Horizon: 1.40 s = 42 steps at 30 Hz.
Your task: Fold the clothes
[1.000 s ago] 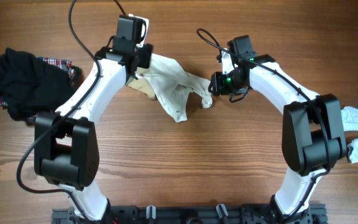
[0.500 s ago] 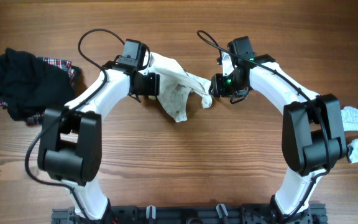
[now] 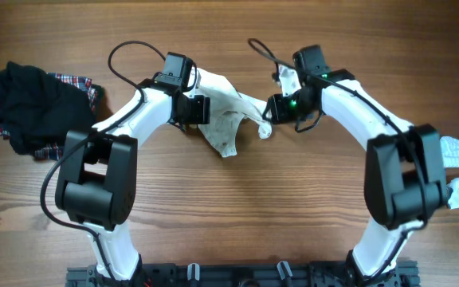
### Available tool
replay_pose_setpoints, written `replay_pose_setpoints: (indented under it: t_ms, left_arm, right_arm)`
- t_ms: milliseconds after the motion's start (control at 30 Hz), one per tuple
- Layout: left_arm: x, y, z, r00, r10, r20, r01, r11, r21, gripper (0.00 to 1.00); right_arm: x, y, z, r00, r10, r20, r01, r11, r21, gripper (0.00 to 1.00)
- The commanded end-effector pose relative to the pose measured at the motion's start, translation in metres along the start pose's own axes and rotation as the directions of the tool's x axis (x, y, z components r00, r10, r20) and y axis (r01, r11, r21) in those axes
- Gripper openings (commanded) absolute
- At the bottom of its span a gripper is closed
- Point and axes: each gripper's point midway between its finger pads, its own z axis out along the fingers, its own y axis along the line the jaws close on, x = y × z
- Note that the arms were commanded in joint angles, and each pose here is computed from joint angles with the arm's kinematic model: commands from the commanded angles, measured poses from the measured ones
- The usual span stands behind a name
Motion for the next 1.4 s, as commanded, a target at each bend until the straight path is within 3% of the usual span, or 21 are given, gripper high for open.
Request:
replay_pose_setpoints:
  t_ms: [0,67,167,300,367,433,600,767,900,1100,1367]
  left_arm:
    - [0.015,0.010,0.007,0.999,-0.014,-0.049,0.013,0.999,-0.032,0.72]
    - [0.018,0.011,0.006,0.998,-0.016,-0.061,0.014,0.999,-0.035,0.72]
    - [0.020,0.011,0.005,0.997,-0.018,-0.070,0.016,0.999,-0.036,0.72]
    - [0.019,0.006,-0.006,0.998,-0.024,-0.065,0.023,1.000,-0.017,0.72]
    - [0.017,0.004,-0.015,0.998,-0.021,-0.052,0.020,1.000,-0.014,0.73]
    - [0.016,0.007,-0.021,0.999,-0.021,-0.045,0.020,0.999,-0.034,0.74]
    - [0.017,0.021,-0.022,0.999,-0.019,-0.043,0.014,0.994,-0.112,0.78]
    - [0.005,0.018,-0.020,1.000,-0.011,0.006,0.012,0.995,-0.099,0.79]
    - [0.000,-0.003,-0.018,1.000,-0.010,0.017,0.009,1.000,0.022,0.81]
    - [-0.006,0.018,-0.009,0.999,-0.012,0.042,0.015,0.996,-0.089,0.81]
    - [0.001,0.023,0.015,0.977,-0.212,0.027,0.214,0.973,-0.085,0.71]
  right_arm:
    - [-0.033,0.043,-0.033,0.991,0.001,0.133,0.018,0.990,-0.137,0.23]
    - [-0.032,0.052,-0.017,0.992,-0.007,0.128,0.026,0.989,-0.148,0.23]
    - [-0.022,0.067,0.033,0.996,-0.048,0.079,0.059,0.987,-0.146,0.34]
    - [-0.015,0.050,0.068,0.998,0.046,0.039,-0.042,0.993,-0.109,0.26]
    - [-0.015,0.020,0.078,0.993,0.106,0.056,-0.107,0.994,0.029,0.24]
    - [-0.020,-0.007,0.074,0.987,0.129,0.096,-0.142,0.981,0.136,0.24]
    - [-0.012,-0.044,0.060,0.974,0.215,0.071,-0.225,0.959,0.175,0.23]
    - [-0.006,-0.046,0.059,0.979,0.198,0.043,-0.202,0.962,0.185,0.23]
    - [-0.001,-0.044,0.060,0.983,0.183,0.015,-0.183,0.967,0.177,0.24]
    - [0.006,-0.045,0.059,0.981,0.193,-0.007,-0.188,0.965,0.185,0.24]
    - [0.011,-0.045,0.059,0.979,0.201,-0.026,-0.192,0.963,0.191,0.25]
